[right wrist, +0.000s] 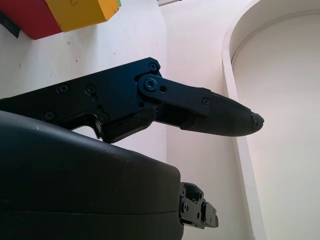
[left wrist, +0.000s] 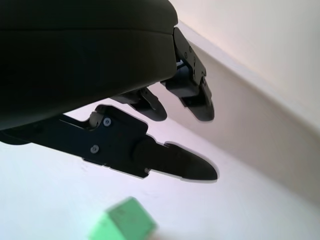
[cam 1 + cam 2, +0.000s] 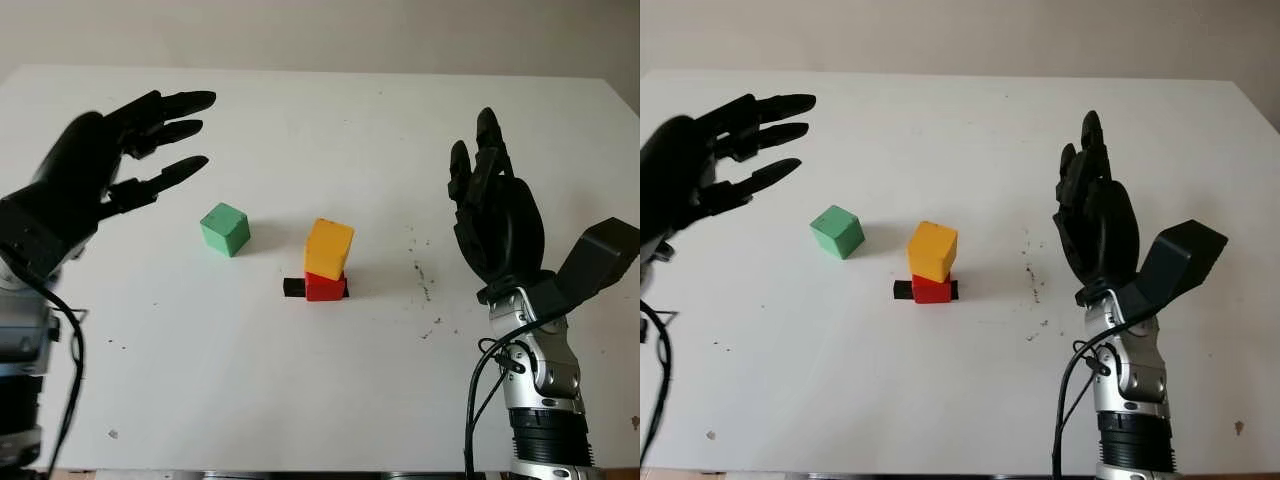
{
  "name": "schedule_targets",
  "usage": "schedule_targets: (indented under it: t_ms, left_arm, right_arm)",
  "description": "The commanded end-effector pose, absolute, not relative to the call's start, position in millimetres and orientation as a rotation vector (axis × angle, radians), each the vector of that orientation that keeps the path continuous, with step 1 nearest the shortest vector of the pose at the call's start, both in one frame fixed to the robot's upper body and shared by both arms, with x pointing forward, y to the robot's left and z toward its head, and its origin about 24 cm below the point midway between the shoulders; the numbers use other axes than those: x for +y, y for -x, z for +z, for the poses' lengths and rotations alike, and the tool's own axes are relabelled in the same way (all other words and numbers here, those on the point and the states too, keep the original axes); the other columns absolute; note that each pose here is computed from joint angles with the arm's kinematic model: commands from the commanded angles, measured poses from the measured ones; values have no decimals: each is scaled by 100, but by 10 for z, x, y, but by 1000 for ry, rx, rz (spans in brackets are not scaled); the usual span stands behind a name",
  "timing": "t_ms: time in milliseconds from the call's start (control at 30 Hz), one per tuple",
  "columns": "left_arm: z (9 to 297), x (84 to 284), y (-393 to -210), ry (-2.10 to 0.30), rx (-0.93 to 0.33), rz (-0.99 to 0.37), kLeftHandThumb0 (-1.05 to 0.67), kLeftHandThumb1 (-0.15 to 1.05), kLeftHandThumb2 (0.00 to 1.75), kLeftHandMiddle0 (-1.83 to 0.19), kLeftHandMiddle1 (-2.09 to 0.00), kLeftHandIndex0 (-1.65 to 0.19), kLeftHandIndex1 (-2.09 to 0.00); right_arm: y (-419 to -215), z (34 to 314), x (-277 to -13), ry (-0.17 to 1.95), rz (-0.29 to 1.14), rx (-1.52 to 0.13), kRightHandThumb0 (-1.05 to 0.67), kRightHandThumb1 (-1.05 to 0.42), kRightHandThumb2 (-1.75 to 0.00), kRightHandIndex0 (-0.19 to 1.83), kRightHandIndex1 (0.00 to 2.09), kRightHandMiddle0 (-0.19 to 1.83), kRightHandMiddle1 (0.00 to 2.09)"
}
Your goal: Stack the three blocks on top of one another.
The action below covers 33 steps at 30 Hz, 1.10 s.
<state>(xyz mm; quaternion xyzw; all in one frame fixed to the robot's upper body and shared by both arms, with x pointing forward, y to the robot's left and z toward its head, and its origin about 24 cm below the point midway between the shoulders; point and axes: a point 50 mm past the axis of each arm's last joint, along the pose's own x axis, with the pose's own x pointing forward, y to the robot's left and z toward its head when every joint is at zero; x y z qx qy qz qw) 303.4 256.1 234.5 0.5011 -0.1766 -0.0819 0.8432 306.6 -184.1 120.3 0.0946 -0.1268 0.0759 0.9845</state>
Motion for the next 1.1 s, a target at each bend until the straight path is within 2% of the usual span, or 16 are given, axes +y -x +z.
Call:
schedule_targets:
  t_ms: [0, 133, 367, 567, 767, 900, 1067]
  left_arm:
    - [2440, 2499, -3046, -1229, -334, -221, -61, 88, 5, -42, -6, -51, -28]
    - [2433, 2418, -3102, -1408, -275, -299, -63, 78, 4, -23, -3, -52, -13]
    - [2291, 2263, -3259, -1515, -185, -432, -57, 75, 5, -15, -4, -48, -7]
    - [2008, 2206, -3343, -1599, -169, -451, -67, 79, 6, -10, -3, -40, -3]
    - [1822, 2170, -3359, -1626, -193, -470, -66, 84, 7, -2, -3, -32, -2]
    - [1778, 2145, -3383, -1648, -215, -456, -64, 84, 6, -3, -5, -35, -4]
    - [1729, 2143, -3411, -1678, -240, -447, -61, 83, 5, -13, -8, -48, -11]
  right_arm:
    - [-3049, 1214, -1838, -192, 164, -257, -76, -105, -69, -19, 0, -19, 0]
    - [-3050, 1199, -1819, -197, 176, -245, -76, -105, -69, -19, 0, -19, 0]
    - [-3059, 1198, -1806, -204, 182, -245, -76, -105, -67, -19, 0, -19, 0]
    - [-3054, 1210, -1803, -208, 180, -259, -75, -105, -66, -18, 2, -18, 2]
    - [-3055, 1208, -1815, -199, 178, -260, -76, -105, -66, -18, 4, -17, 4]
    - [-3057, 1208, -1807, -203, 175, -261, -75, -105, -66, -17, 4, -16, 5]
    - [-3064, 1203, -1797, -205, 172, -265, -74, -105, -66, -16, 5, -15, 5]
